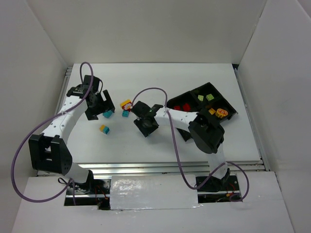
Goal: Sort the legos into containers by color
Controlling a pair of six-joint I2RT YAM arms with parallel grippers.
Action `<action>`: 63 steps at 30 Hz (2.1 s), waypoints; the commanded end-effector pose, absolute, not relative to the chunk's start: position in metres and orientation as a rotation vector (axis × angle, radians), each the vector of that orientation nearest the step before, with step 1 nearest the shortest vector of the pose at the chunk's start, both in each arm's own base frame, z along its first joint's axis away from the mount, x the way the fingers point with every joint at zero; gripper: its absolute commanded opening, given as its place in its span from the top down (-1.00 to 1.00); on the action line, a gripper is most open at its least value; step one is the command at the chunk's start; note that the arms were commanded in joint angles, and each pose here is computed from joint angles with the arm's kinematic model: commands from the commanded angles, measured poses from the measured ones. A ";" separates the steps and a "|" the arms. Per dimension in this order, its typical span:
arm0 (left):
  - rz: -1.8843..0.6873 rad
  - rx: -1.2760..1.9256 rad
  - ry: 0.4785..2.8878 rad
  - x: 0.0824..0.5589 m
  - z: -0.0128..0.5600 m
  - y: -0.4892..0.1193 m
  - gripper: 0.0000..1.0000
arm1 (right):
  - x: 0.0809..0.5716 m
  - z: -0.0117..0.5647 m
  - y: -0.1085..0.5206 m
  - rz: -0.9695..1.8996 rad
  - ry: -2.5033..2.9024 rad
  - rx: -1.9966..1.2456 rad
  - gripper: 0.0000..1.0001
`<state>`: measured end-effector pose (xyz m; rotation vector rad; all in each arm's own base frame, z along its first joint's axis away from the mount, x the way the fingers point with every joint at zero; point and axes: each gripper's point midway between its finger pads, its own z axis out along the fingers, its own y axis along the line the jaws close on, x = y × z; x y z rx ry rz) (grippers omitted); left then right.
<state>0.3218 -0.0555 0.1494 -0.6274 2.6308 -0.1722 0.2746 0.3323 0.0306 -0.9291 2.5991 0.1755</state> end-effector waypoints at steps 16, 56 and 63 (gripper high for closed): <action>-0.682 -0.217 2.478 0.342 0.192 -0.119 -0.99 | 0.305 0.192 0.339 0.961 2.373 -0.599 1.00; -1.650 0.524 1.749 0.275 0.355 -0.241 0.69 | 0.259 0.335 0.328 1.815 1.830 -0.705 1.00; -1.737 0.614 1.698 0.261 0.365 -0.242 1.00 | 0.266 0.339 0.303 1.859 1.726 -0.722 1.00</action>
